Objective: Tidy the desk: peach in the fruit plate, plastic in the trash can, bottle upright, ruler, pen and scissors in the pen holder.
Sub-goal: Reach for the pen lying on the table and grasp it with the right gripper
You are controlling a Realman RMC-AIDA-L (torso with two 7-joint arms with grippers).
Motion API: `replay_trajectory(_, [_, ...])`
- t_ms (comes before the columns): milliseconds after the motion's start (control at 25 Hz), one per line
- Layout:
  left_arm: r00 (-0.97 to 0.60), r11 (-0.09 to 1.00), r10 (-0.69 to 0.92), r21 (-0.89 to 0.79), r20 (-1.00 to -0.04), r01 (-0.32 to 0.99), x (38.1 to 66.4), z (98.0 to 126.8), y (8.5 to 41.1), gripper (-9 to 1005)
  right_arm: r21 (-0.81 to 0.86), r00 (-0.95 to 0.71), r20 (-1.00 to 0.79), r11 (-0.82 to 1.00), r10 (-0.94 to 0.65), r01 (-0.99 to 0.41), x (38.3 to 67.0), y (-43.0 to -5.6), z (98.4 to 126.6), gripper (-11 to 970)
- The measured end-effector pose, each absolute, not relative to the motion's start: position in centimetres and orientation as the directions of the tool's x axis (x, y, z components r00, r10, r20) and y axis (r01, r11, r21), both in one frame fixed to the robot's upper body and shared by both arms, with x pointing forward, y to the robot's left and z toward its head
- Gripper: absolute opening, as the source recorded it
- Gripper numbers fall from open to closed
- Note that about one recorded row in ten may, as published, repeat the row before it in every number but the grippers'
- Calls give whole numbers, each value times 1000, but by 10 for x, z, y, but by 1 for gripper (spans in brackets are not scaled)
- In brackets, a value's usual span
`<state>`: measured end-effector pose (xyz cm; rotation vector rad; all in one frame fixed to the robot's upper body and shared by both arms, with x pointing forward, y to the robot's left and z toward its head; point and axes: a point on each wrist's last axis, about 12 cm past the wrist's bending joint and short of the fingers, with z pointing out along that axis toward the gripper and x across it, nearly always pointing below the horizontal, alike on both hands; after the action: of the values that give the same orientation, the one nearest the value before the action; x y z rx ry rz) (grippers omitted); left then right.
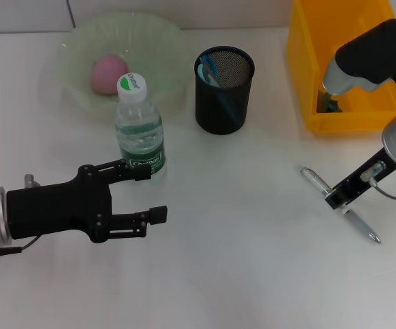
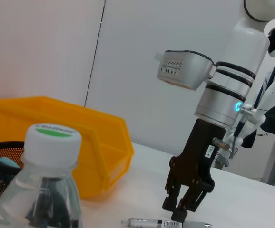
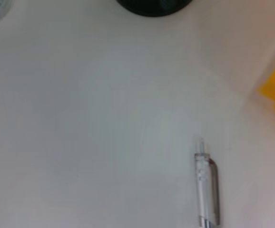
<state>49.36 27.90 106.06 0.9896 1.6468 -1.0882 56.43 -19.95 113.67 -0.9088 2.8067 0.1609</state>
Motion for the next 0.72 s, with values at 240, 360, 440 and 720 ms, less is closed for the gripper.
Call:
replay_trajectory(240, [-276,298,139,-226,-951,928,493,1059,279,832,53,-793,-204,802,-575,-595,564,-197,1127,332])
replay_trajectory(360, [-277,300,141,-226,-950,927,493,1059,279,832,52,-793,-204,802,-575,-595,564,-197,1127,315])
replay_trajectory(440, [-278,301,141,-226,-950,926,493,1058,280,832,51,-792,-205,801,-575,-596,564,-197,1127,303])
replay_trajectory(720, [-281,303,139,-230,-950,925,492,1057,279,832,48,-790,-198,799,-581,-599,564,-199,1124,262])
